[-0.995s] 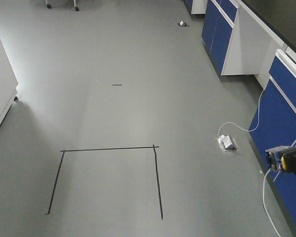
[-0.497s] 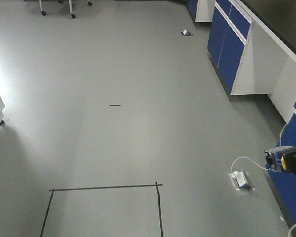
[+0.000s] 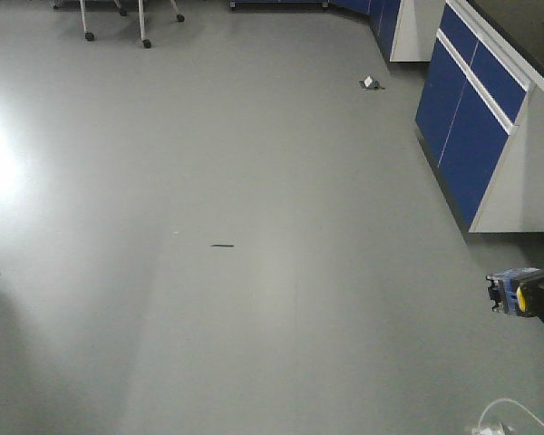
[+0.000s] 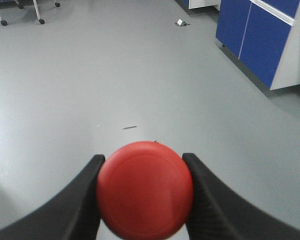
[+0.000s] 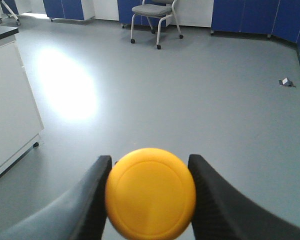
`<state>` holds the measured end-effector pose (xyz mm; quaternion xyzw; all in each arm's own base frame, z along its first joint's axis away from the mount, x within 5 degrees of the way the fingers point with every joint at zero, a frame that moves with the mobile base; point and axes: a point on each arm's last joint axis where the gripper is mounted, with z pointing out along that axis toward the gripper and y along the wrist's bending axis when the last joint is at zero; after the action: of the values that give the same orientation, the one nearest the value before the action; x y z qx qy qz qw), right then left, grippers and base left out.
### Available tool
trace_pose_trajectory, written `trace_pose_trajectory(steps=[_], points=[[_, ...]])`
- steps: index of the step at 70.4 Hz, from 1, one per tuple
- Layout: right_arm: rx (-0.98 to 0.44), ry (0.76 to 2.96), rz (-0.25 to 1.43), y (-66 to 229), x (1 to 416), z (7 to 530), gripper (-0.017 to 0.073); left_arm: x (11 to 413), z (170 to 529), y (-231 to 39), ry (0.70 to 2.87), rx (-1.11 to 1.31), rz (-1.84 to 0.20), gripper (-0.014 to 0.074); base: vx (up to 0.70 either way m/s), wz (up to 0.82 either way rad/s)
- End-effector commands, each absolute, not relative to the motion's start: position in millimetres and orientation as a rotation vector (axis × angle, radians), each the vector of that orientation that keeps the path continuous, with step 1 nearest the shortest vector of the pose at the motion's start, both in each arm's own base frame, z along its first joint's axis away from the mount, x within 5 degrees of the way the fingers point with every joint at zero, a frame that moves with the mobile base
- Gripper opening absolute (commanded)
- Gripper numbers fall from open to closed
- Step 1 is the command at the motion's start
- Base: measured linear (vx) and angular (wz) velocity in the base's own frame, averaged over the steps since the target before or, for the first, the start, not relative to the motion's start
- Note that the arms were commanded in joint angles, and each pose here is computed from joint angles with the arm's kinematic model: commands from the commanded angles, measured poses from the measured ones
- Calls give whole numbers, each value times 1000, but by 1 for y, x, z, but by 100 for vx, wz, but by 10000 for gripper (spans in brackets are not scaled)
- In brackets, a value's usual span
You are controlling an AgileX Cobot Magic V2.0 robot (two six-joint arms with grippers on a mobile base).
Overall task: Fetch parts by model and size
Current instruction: 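Drive the base to the bench with the red tray, holding both switches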
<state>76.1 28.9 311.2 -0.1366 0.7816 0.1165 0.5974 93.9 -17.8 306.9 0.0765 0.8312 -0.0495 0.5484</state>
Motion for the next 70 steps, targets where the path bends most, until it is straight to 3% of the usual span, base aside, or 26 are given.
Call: trace_pose_trajectory(steps=[1, 70], points=[[-309, 1707, 273, 29, 77, 328, -10, 97, 322, -19, 1874, 172, -140, -6, 63, 1], [-308, 1708, 274, 29, 77, 328, -10, 98, 322, -20, 1876, 173, -140, -6, 70, -1]])
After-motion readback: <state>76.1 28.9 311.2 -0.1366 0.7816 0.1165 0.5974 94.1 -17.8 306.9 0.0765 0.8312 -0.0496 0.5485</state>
